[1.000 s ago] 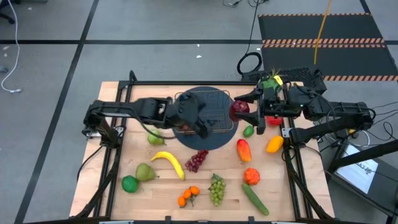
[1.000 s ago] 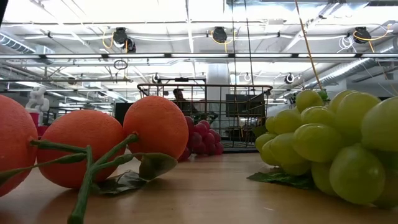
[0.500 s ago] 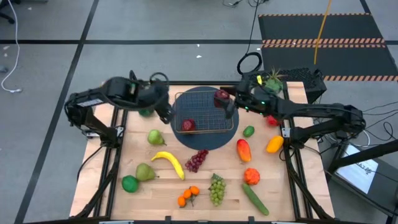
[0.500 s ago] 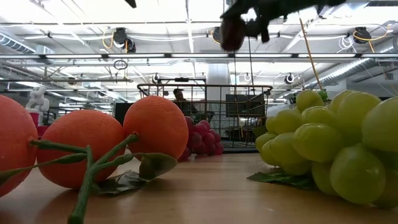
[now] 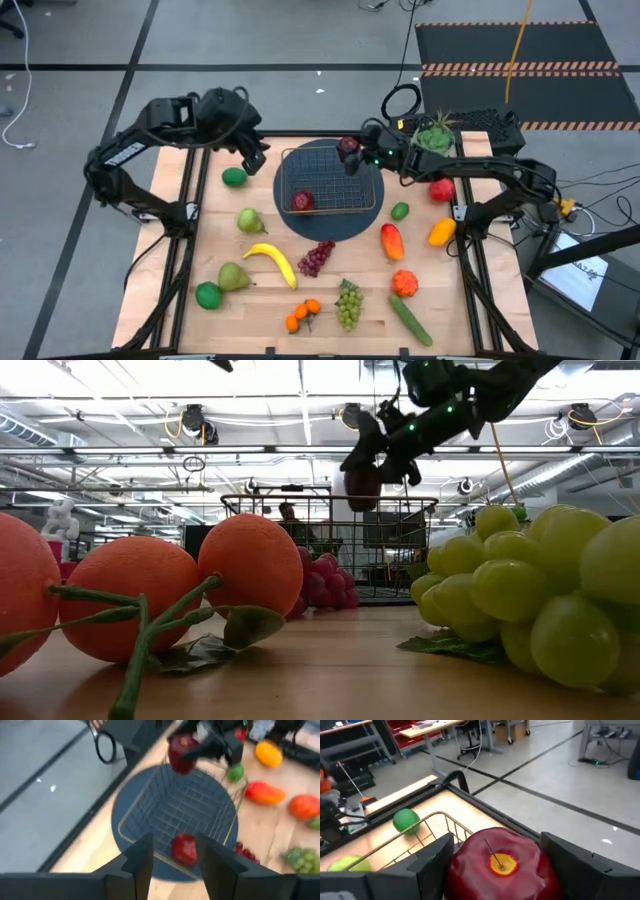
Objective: Build produce basket
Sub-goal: Put the dark red apple into the wire basket, then put the red apple into the wire basket
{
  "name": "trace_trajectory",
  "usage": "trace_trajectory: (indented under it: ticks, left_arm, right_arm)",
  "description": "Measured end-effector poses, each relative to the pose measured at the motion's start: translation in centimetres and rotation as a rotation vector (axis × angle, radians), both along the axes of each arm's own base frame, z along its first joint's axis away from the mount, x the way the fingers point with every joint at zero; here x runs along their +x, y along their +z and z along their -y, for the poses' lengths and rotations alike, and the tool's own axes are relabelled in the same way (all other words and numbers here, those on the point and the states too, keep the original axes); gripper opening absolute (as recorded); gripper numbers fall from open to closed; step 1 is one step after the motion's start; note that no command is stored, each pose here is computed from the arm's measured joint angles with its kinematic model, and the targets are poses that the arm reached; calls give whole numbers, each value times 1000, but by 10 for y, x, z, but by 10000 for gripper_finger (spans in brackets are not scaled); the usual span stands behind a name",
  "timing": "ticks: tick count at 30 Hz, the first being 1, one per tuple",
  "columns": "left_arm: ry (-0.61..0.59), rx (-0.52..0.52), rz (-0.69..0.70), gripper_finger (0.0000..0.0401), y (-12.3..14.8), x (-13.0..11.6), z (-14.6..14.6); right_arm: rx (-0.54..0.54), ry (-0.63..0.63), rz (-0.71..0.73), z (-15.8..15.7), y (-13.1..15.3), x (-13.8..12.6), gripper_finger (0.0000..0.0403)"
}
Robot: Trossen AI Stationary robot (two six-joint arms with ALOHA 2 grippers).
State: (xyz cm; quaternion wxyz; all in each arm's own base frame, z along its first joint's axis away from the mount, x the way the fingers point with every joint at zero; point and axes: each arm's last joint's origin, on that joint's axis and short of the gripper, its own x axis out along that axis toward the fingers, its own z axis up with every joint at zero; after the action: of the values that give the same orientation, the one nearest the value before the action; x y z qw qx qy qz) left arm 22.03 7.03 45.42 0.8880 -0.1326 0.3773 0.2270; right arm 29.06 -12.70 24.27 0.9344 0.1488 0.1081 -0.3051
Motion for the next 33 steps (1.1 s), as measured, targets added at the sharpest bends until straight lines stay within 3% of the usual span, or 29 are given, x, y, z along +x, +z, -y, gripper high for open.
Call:
trace_trajectory:
  ticks: [10, 27, 33]
  left_arm:
    - [-12, -198, 64, 143, -61, 5, 4]
    - [-6, -211, 119, 143, -53, -15, 27]
    - [-39, -220, 118, 143, -51, -19, 39]
  right_arm:
    - [32, 16, -116, 4, -26, 7, 284]
    - [39, -7, -189, 3, -29, 2, 330]
    - [-5, 7, -84, -8, 11, -13, 331]
